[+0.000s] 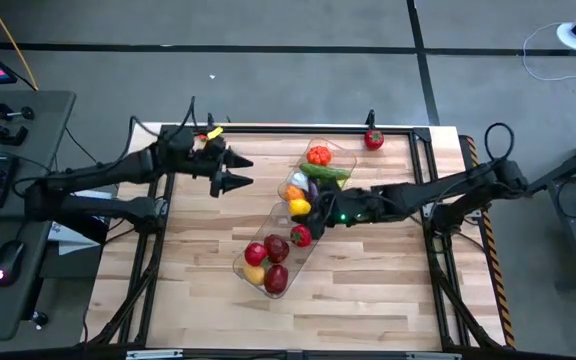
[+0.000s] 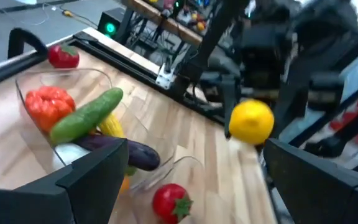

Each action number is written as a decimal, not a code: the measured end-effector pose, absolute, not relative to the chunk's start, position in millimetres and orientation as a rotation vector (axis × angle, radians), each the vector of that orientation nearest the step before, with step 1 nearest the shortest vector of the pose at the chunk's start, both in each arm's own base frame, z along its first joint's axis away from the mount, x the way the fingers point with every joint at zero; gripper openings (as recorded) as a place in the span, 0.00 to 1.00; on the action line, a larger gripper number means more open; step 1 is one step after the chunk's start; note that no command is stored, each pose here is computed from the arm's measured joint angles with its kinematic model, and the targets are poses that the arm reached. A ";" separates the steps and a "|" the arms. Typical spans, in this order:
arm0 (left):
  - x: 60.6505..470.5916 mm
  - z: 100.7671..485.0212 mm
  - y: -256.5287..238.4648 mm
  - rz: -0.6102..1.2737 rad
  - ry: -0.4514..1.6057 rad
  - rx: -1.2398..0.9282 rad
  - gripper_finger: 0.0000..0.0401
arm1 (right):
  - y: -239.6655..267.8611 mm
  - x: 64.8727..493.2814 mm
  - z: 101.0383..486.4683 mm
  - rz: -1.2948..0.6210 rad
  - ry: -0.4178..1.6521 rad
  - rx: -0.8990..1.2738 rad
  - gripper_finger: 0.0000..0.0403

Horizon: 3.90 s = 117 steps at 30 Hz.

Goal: Sort produce into baskets
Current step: Put the yellow lime into the bottom transparent bin, then put the orange tomato into the bottom transparent bin

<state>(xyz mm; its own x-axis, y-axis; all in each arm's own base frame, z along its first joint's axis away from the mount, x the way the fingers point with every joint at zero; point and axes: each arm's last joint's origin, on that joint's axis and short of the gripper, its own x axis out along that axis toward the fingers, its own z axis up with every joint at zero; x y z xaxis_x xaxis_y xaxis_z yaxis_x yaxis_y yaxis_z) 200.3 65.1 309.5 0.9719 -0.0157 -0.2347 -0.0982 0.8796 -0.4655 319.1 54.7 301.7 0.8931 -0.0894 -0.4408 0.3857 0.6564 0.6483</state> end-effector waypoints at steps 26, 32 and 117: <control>193.2 314.9 58.1 0.154 -0.064 -0.571 0.90 | 46.7 354.5 247.2 -0.035 0.663 0.778 0.97; 191.9 316.1 63.3 0.259 -0.103 -0.611 0.90 | 37.5 344.3 270.4 0.011 0.594 0.713 0.93; 152.9 133.3 310.8 1.426 1.034 -0.970 0.56 | 45.9 292.5 285.5 -0.557 0.578 0.772 0.93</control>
<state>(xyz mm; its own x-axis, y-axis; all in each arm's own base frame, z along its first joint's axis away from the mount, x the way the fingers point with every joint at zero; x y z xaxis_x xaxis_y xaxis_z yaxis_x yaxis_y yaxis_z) 152.9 310.8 133.3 -0.0944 0.2878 -0.9530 -0.9953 -0.0494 0.0836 292.5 45.9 285.5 0.7095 -0.2478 -0.6597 0.6500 0.5918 0.4768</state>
